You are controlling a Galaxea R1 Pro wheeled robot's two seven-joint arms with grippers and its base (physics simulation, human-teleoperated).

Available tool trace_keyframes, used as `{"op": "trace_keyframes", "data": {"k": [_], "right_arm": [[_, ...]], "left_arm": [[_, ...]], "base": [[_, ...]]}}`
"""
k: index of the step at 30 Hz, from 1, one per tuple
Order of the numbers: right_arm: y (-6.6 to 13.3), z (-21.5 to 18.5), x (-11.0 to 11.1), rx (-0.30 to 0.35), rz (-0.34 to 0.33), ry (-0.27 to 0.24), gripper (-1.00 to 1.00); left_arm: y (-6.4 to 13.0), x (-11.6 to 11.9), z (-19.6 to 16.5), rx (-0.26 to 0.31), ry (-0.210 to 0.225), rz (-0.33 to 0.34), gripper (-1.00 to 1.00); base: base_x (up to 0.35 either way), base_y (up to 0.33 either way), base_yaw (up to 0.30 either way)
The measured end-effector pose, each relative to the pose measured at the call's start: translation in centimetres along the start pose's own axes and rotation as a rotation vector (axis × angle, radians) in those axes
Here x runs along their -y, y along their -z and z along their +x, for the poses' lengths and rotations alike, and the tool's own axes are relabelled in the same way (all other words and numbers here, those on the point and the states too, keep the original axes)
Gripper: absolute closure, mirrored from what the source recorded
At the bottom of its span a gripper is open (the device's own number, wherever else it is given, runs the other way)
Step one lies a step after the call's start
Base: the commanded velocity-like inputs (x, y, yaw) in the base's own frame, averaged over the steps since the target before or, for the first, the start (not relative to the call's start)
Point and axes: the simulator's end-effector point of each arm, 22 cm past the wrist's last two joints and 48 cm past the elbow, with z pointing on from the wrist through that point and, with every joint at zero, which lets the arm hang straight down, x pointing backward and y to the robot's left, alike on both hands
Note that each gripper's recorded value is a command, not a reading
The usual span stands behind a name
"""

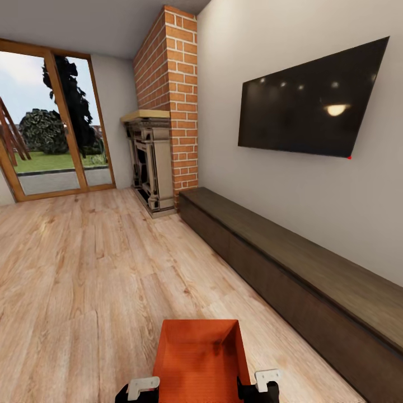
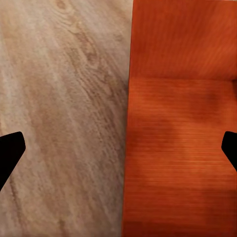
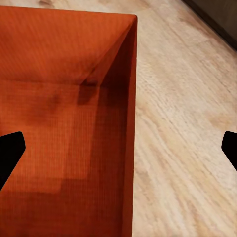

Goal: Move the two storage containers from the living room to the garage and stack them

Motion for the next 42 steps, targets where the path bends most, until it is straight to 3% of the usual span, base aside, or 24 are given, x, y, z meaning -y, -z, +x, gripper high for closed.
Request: {"op": "trace_keyframes", "data": {"k": [42], "right_arm": [[-2.3, 5.5, -0.4, 0.000, -0.004, 0.004, -1.00]], "left_arm": [[-2.5, -0.1, 5.4, 0.002, 0.000, -0.002, -1.00]], "base": [[0.000, 0.000, 0.000]]}}
